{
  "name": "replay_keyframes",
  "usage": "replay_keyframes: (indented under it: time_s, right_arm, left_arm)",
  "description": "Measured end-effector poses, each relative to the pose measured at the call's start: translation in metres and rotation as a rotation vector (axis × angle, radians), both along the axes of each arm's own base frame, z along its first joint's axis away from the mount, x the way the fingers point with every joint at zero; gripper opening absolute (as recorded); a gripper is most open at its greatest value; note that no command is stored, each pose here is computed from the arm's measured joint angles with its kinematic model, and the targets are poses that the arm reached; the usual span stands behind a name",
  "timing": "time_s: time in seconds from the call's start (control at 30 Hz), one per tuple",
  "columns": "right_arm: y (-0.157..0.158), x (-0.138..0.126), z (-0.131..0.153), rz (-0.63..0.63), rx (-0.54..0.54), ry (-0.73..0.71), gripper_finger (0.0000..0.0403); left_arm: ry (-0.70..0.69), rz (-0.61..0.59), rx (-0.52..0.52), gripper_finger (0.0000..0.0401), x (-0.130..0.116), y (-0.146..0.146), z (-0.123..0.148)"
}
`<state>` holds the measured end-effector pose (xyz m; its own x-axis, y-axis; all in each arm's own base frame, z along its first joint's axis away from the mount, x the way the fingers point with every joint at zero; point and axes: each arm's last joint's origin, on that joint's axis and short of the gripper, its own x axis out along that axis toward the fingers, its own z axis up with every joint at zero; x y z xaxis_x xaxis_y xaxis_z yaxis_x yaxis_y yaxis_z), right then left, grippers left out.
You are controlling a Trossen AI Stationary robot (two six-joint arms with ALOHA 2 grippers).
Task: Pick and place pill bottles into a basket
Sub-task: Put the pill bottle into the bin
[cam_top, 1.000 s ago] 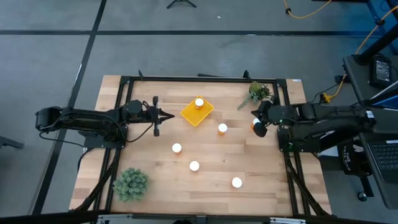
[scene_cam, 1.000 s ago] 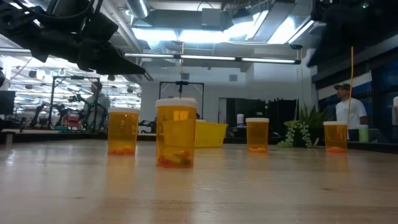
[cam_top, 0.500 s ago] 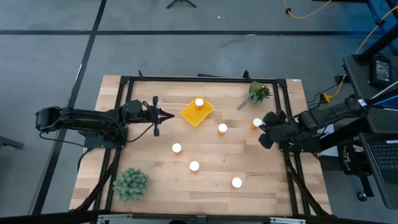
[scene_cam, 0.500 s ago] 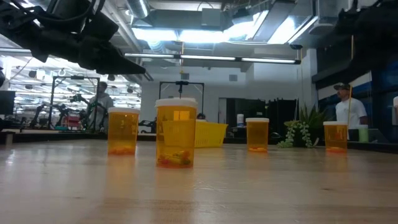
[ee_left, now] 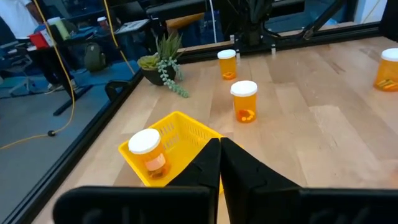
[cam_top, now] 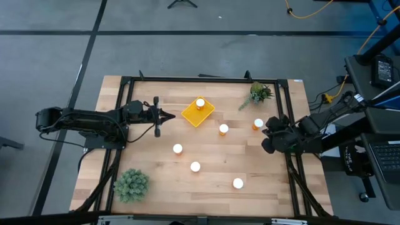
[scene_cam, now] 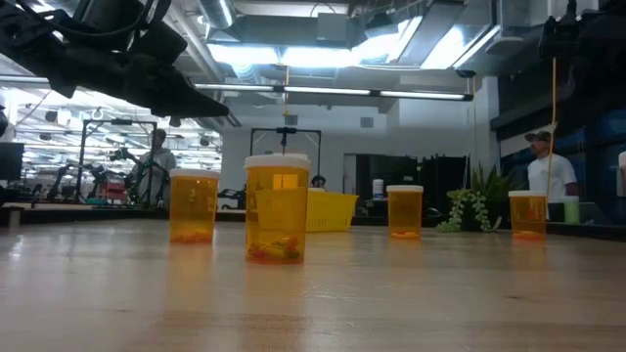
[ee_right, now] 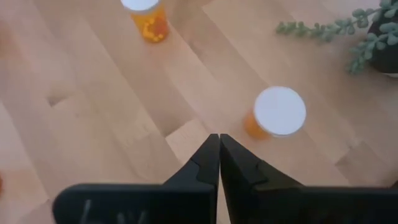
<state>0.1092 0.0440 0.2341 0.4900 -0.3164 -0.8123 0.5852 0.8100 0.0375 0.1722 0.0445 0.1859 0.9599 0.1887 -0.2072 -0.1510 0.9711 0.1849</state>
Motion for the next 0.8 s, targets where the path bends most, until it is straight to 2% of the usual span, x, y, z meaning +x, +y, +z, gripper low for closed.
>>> replay_keyframes:
  time_s: [0.17, 0.3, 0.47, 0.67, 0.8]
  right_arm:
    - [-0.0006, 0.0000, 0.0001, -0.059, 0.016, -0.026, 0.0018]
    - [-0.0005, 0.0001, 0.0002, -0.062, 0.018, -0.029, 0.0041]
    - [-0.0010, 0.0002, 0.0004, -0.107, 0.029, -0.052, 0.0108]
    - [-0.0009, 0.0003, 0.0001, -0.107, 0.027, -0.049, 0.0209]
    - [-0.0010, 0.0002, 0.0001, -0.111, 0.028, -0.050, 0.0260]
  left_arm:
    - [0.000, 0.000, 0.000, 0.0003, 0.0000, 0.0000, 0.0000]
    - [0.000, 0.001, 0.000, 0.0007, 0.0000, 0.0000, 0.0000]
    - [0.000, 0.000, -0.001, 0.0005, 0.0000, 0.0000, -0.0001]
    - [0.000, 0.000, -0.001, 0.0002, 0.0000, 0.0000, -0.0001]
    - [0.000, 0.000, -0.001, 0.0008, 0.0000, 0.0000, -0.0001]
